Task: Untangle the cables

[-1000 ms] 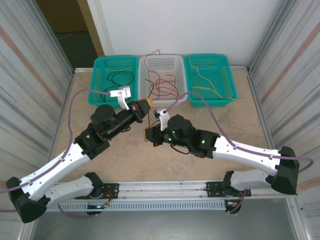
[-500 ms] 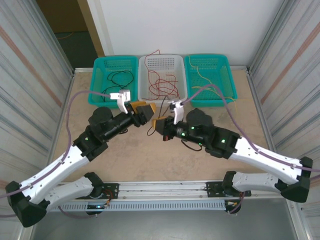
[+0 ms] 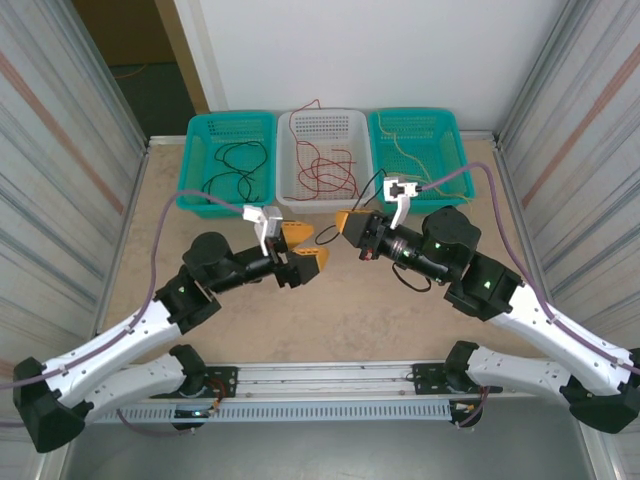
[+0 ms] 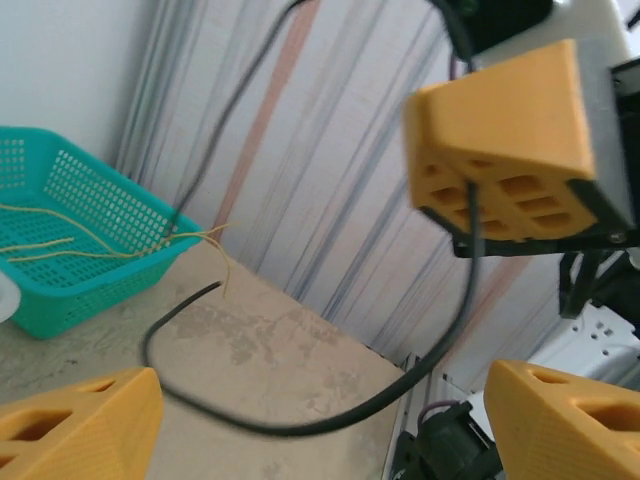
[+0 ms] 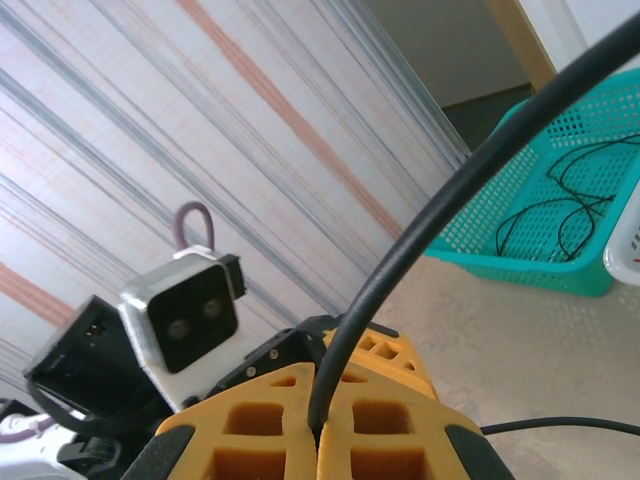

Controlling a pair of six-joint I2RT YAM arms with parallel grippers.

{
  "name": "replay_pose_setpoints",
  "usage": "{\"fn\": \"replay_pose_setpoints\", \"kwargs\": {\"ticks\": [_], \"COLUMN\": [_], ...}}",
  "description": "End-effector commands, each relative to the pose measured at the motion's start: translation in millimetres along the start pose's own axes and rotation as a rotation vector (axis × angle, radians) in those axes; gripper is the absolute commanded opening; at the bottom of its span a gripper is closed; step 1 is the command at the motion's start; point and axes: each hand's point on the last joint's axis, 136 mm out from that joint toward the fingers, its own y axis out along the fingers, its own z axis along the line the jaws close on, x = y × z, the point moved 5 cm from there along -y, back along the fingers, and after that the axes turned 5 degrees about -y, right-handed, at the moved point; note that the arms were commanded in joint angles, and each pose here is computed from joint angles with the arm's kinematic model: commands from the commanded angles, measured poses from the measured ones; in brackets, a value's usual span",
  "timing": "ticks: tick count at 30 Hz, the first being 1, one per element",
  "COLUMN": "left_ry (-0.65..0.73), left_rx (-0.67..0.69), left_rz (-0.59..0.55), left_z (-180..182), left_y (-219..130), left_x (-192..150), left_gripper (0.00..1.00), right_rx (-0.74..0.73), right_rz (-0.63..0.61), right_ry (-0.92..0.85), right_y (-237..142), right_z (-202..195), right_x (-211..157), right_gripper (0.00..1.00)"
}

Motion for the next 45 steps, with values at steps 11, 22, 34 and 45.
{"fn": "replay_pose_setpoints", "kwargs": {"ticks": [11,22,34,45], "left_ry": [0.288,0.191,-0.073,-0.151], "left_rx": [0.088,0.106,-0.023,-0.058], "left_rz": [0.167,0.08,-0.015,-0.053], "left_z": [-19,-16,-9,2], "left_y": [31,27,8,-1], "left_x": [-5,4,33,42], "left_gripper": [0.31,0.0,0.0,0.0], "right_rx": [-0.019,-0.156,-0.276,-0.294], "right_rz": [0.05,0.023,0.18,0.376], "right_ry": [0.022,-0.011,0.077,0.014], "right_y": [6,-7,14,44], "right_z": [-5,-28,-87,-95], "right_x": [-7,-11,-49,-100], "right_gripper": [0.0,0.46,0.52,0.45]}}
